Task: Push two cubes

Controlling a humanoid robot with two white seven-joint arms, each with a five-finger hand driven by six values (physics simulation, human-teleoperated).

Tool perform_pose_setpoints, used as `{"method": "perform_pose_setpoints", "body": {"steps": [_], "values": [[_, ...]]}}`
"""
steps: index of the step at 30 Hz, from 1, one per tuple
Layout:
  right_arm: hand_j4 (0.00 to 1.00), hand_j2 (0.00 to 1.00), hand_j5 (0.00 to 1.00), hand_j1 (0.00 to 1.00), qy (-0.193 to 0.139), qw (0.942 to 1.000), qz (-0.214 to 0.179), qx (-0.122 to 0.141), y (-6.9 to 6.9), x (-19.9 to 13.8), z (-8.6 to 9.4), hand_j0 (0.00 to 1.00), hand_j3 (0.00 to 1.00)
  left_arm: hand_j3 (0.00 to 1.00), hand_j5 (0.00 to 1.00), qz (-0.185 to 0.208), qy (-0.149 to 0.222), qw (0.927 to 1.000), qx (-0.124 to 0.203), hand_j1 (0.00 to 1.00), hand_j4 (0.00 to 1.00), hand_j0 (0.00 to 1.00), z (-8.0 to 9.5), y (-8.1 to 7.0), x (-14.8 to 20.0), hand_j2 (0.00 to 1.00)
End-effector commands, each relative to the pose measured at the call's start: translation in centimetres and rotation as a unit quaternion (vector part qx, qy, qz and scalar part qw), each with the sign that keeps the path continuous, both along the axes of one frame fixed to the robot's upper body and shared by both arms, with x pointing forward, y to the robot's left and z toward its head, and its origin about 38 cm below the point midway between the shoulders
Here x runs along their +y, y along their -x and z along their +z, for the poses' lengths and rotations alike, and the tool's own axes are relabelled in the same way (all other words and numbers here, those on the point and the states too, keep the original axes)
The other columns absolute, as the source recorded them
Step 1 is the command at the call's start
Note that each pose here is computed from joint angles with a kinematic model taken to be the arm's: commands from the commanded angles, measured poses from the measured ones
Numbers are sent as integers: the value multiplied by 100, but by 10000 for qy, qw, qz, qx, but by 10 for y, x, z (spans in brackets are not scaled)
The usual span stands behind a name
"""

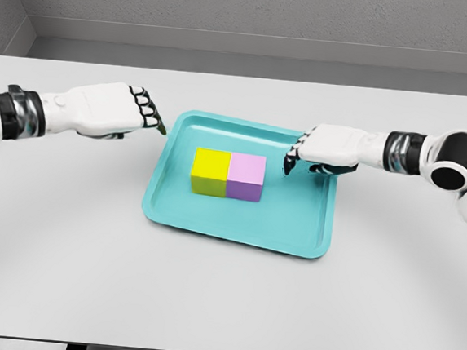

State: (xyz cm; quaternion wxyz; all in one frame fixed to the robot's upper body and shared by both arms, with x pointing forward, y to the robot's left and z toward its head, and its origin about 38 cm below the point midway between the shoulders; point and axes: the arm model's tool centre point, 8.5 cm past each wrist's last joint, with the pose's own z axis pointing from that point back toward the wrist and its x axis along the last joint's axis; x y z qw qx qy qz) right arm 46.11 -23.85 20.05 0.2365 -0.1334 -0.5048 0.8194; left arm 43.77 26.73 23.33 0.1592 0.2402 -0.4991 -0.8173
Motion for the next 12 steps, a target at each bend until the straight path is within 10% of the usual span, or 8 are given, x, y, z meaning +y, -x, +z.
{"method": "perform_pose_setpoints", "body": {"steps": [1,4,6,12], "values": [[65,65,65,65,-395,9941,-222,-981,11,-44,93,65,65,82,82,137,50,9999,49,82,82,82,7,2,16,82],[68,68,68,68,-768,9880,-732,-1121,29,-107,137,68,68,100,100,364,285,9986,273,100,100,100,15,6,43,100],[100,100,100,100,-645,9897,-965,-834,35,-127,116,100,100,100,100,509,374,9973,377,100,100,100,14,5,54,100],[100,100,100,100,-460,9892,-1363,-296,39,-153,75,100,100,100,100,935,275,9940,491,100,100,100,16,14,95,100]]}}
